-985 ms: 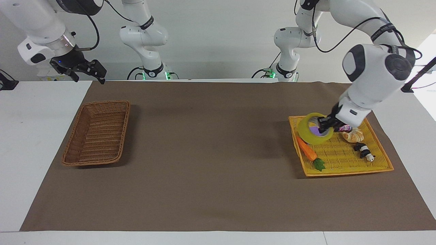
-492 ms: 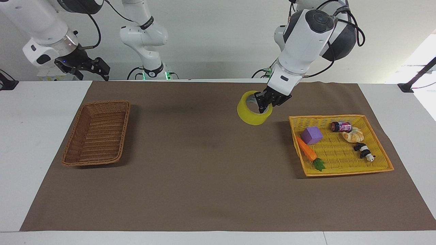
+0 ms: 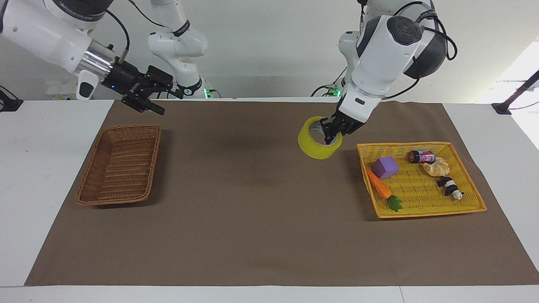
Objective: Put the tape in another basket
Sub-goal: 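Hold the tape with the left gripper while the right gripper reaches it, then grasp the tape with the right gripper while the left gripper releases it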
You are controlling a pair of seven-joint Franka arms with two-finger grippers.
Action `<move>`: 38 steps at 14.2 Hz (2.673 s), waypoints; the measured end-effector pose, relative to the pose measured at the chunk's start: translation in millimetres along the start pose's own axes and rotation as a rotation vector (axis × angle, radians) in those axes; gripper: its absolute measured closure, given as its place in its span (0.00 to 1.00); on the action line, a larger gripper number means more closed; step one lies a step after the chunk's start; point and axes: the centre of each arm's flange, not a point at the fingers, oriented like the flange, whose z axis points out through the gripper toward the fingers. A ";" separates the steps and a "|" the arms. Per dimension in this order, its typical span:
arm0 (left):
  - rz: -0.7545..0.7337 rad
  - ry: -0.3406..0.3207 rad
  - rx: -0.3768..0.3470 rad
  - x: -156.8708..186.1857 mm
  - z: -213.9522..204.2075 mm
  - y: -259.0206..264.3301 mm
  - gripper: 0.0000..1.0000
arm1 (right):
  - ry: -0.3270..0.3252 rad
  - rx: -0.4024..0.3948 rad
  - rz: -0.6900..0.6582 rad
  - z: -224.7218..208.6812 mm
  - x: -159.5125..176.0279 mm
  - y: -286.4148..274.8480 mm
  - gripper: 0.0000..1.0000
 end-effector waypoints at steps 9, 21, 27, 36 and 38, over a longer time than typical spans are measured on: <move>0.001 -0.012 0.010 1.0 8.7 -3.1 0.78 | 0.035 0.345 0.158 208.0 24.5 -38.3 0.00; 0.009 -0.029 0.021 -5.6 20.5 -1.5 0.78 | 0.082 0.328 0.201 268.6 -0.4 -72.0 0.00; 0.016 -0.035 0.026 -12.2 24.0 -1.1 0.78 | 0.082 0.315 0.214 277.3 0.8 -64.9 0.01; 0.022 -0.034 0.026 -11.4 25.1 -2.2 0.78 | 0.089 0.315 0.217 278.3 2.2 -64.5 0.40; 0.024 -0.037 0.029 -10.6 25.2 -5.5 0.78 | 0.096 0.310 0.214 281.9 -0.1 -67.4 0.45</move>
